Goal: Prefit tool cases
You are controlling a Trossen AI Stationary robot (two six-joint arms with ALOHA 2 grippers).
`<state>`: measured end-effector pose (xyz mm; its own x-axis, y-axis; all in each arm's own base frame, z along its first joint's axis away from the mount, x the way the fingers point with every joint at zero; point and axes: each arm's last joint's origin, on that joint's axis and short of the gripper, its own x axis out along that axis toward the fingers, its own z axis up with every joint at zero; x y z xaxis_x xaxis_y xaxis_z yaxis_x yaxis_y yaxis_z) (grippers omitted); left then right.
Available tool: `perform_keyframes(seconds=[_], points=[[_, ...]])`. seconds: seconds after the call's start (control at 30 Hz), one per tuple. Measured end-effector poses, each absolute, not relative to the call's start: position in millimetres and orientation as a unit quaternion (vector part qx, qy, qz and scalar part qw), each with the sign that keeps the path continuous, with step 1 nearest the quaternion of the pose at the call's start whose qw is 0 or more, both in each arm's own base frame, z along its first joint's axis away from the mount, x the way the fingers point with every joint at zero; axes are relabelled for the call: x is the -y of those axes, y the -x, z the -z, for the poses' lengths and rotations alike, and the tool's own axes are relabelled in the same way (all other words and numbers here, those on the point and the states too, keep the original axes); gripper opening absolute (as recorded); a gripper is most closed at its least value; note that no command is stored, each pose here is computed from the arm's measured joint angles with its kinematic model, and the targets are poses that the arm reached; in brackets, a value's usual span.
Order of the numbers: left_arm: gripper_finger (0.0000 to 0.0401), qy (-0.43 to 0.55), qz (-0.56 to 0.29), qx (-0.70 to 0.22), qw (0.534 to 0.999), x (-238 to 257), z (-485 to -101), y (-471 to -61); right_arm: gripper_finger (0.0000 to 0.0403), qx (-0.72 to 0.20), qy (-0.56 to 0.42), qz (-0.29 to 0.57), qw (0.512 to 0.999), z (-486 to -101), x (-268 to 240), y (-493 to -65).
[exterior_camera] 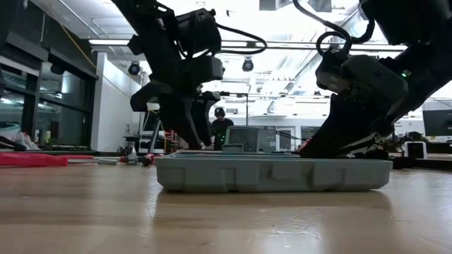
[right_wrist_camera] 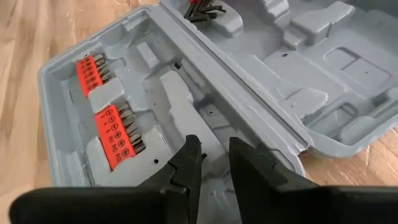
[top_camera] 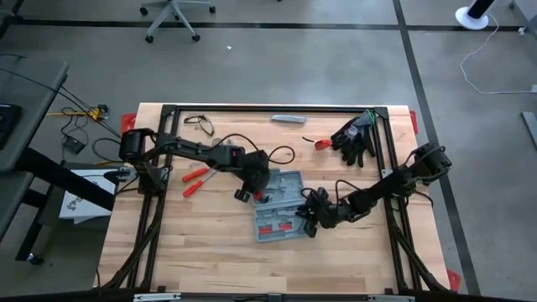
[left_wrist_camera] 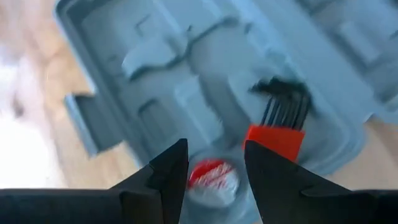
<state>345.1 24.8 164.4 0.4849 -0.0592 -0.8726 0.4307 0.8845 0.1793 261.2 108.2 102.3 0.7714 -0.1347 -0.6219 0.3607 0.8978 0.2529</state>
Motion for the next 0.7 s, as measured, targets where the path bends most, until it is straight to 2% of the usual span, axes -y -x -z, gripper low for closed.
perform_keyframes(seconds=[0.23, 0.43, 0.7], points=[[0.0152, -0.086, 0.196, -0.467, 0.858, -32.7, -160.1, -346.0, 0.0078, -0.310, -0.182, 0.135, 0.924, -102.5, -108.2, -261.2], [0.0152, -0.081, 0.189, -0.470, 0.858, -36.9, -158.3, -346.4, 0.0078, -0.310, -0.180, 0.135, 0.924, -102.4, -108.2, -261.2], [0.0152, -0.060, 0.206, -0.505, 0.836, -33.2, -138.6, -346.4, 0.0078, -0.312, -0.181, 0.135, 0.923, -102.3, -108.2, -260.9]])
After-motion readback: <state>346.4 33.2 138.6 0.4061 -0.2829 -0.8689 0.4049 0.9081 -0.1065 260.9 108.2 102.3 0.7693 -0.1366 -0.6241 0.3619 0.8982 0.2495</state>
